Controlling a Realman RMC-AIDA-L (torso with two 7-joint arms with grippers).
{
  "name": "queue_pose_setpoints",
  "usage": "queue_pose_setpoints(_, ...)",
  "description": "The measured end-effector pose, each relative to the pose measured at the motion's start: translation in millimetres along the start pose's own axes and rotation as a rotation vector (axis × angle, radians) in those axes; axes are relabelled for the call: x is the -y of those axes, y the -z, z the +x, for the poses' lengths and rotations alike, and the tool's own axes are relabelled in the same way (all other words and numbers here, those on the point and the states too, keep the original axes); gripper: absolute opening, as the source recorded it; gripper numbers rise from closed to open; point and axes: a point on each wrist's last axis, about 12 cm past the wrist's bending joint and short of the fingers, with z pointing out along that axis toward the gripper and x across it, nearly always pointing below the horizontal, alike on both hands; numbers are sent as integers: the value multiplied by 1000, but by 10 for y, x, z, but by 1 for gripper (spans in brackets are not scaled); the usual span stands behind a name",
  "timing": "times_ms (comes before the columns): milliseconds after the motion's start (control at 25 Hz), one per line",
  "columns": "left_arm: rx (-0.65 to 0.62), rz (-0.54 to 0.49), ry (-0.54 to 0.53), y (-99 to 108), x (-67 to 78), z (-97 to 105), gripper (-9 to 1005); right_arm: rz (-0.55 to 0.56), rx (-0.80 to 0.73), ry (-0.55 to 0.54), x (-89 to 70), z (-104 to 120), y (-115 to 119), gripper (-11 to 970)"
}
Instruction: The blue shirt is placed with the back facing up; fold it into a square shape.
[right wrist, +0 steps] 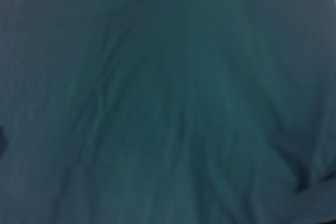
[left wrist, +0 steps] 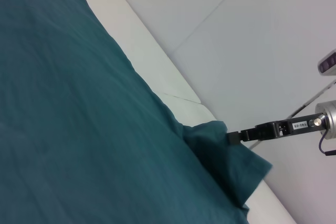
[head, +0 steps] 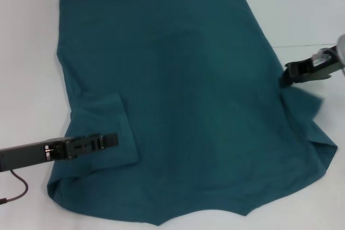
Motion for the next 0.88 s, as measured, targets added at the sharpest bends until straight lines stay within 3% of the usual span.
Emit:
queue_pose_setpoints(320, 18, -10, 6, 19, -17, -11, 828, -23, -23, 82, -284, -39, -136, 71)
queue_pose_setpoints(880, 30, -19, 18, 24, -38, 2, 829, -64, -56, 109, -482, -33, -234, 92)
